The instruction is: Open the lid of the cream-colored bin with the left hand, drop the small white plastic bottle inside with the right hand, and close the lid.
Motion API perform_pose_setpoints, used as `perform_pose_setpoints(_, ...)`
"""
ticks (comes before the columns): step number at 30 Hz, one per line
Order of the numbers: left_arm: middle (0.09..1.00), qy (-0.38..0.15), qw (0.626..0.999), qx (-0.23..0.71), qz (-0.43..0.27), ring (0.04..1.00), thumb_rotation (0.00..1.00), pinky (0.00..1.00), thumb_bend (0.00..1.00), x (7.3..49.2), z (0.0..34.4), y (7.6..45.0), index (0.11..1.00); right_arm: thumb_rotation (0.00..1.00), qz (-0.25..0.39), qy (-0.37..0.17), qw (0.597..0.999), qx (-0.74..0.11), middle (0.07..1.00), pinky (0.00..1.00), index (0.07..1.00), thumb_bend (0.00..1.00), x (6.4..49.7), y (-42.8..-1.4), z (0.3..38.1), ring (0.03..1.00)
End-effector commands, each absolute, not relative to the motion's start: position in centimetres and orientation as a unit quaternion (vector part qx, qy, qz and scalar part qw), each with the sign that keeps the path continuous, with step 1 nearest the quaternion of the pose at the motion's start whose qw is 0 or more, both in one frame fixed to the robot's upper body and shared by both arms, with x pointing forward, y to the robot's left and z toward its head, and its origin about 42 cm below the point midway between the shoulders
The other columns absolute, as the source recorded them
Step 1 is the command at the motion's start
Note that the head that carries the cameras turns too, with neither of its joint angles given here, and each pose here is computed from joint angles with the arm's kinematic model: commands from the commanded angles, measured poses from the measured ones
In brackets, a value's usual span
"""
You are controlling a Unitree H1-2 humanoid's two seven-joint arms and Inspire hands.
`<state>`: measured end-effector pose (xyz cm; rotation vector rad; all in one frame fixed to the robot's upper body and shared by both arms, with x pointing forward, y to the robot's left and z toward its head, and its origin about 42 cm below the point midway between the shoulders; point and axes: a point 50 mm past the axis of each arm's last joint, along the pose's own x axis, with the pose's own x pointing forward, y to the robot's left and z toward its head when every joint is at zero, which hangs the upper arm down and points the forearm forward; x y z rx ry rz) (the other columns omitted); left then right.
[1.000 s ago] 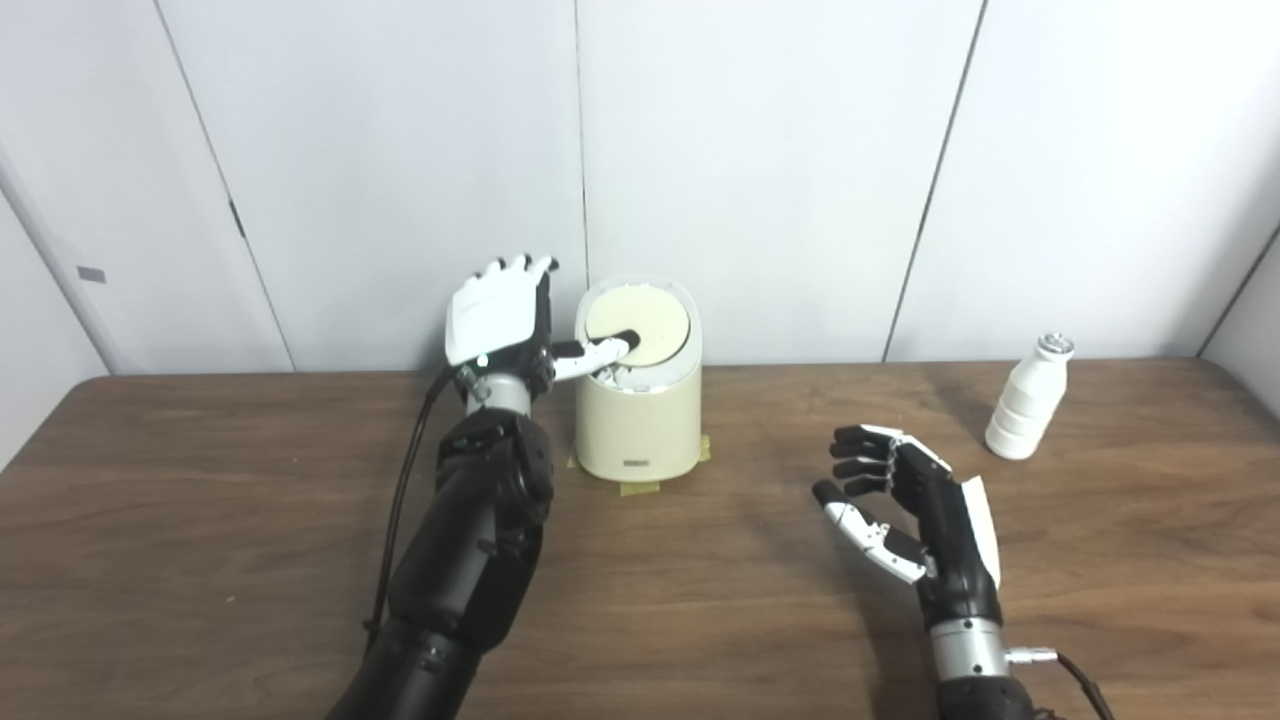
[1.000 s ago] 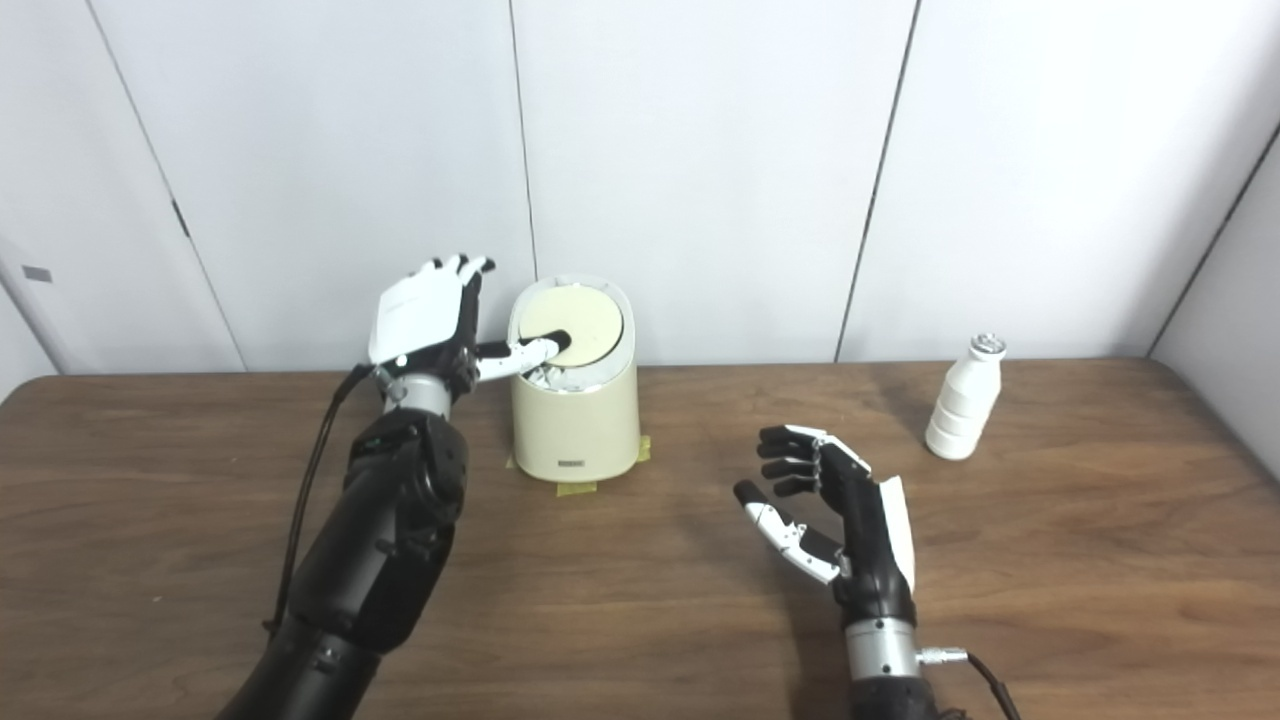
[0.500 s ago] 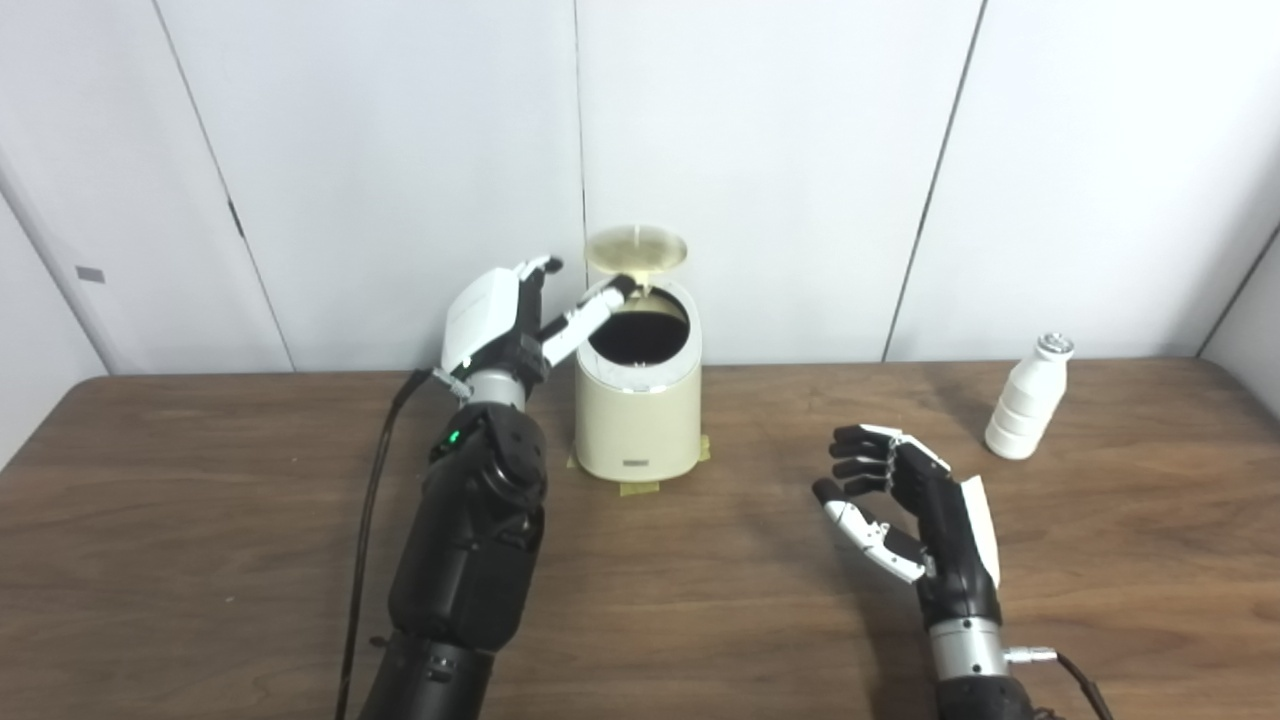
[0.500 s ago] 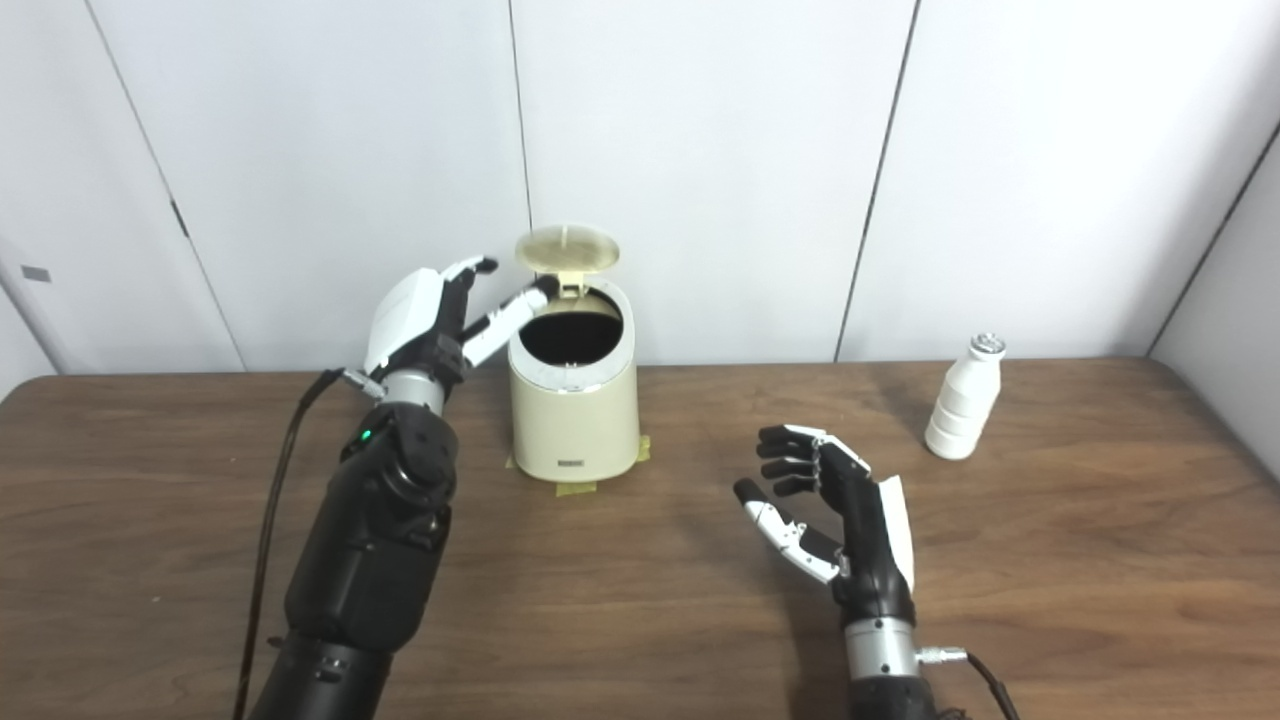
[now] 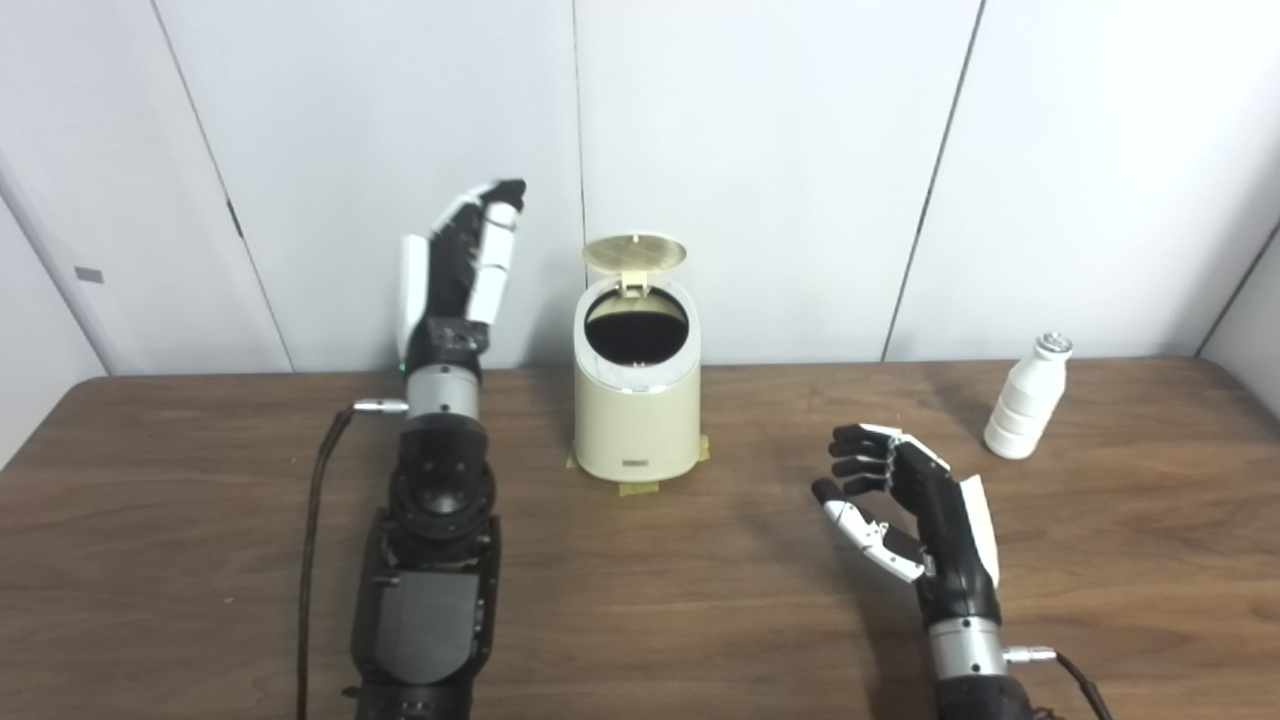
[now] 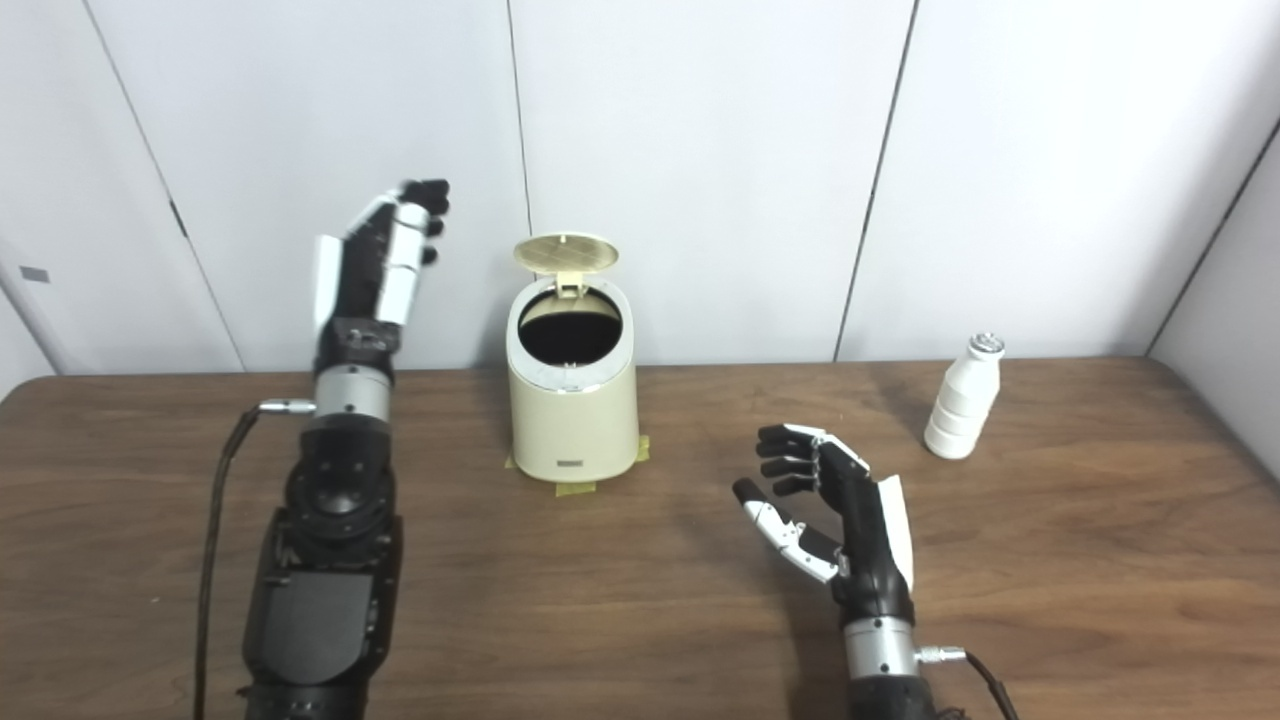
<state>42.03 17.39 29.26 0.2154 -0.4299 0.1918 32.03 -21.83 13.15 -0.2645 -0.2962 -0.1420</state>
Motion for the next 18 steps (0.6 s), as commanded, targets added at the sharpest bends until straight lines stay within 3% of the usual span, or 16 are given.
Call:
perform_pose_setpoints(1,0.735,-0.263,0.956,0.09,0.093,0.736,0.8,0.68,0.17,41.0,30.8,18.0,0.73,0.23,-0.068,-0.155,0.977,-0.126,0.632,0.53,0.632,0.29,32.1,-21.3,13.0,0.597)
perform_pose_setpoints(4,0.737,-0.261,0.958,0.081,0.088,0.739,0.7,0.68,0.17,39.1,29.9,19.4,0.731,0.22,-0.068,-0.157,0.977,-0.126,0.632,0.52,0.63,0.29,32.1,-21.3,13.0,0.596)
perform_pose_setpoints(8,0.734,-0.245,0.963,0.076,0.081,0.722,0.63,0.62,0.19,37.0,28.3,20.4,0.733,0.23,-0.066,-0.162,0.976,-0.132,0.63,0.52,0.629,0.29,32.0,-21.4,13.1,0.595)
perform_pose_setpoints(15,0.705,-0.239,0.967,0.059,0.068,0.692,0.57,0.59,0.18,33.6,24.2,21.7,0.698,0.26,-0.07,-0.16,0.976,-0.132,0.633,0.52,0.63,0.29,31.8,-21.6,13.0,0.595)
perform_pose_setpoints(18,0.689,-0.236,0.967,0.061,0.072,0.678,0.58,0.58,0.18,32.3,22.4,21.9,0.683,0.23,-0.069,-0.159,0.976,-0.13,0.627,0.52,0.626,0.29,31.8,-21.6,13.0,0.591)
